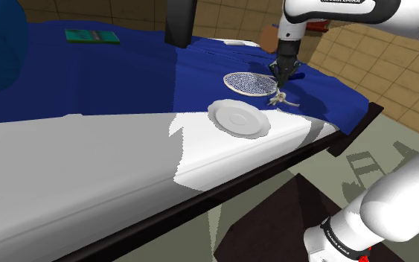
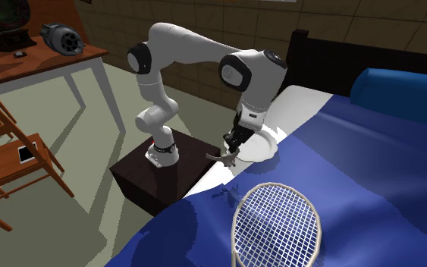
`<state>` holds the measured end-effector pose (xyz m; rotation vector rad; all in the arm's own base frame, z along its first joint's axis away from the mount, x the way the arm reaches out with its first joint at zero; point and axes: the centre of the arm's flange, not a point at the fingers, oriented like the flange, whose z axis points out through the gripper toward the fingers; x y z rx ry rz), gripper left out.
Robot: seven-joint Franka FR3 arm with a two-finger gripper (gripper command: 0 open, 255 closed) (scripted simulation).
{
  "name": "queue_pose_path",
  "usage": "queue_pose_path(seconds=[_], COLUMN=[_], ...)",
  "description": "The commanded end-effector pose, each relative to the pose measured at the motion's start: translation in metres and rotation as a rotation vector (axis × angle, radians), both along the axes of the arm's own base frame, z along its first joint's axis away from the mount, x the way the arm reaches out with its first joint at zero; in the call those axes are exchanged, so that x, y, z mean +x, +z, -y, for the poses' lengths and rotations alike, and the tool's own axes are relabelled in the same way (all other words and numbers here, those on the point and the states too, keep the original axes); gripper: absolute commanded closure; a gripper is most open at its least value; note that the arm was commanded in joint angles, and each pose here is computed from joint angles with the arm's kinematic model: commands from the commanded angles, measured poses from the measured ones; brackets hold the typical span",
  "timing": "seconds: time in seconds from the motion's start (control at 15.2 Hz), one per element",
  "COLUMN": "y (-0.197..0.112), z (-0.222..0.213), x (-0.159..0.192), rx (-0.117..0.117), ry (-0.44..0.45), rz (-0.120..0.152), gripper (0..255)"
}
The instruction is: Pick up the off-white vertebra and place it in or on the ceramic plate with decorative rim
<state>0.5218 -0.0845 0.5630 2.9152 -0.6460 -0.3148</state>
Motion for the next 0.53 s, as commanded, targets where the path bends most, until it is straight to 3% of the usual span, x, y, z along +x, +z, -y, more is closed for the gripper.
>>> queue_pose_path(seconds=[0.0,0.46], y=[0.001,0.006], z=[-0.027,-0.118], x=[0.001,0.012], rx=[0.000,0.000], ry=[-0.001,-0.001], rz=[0.000,0.000], gripper=[255,255])
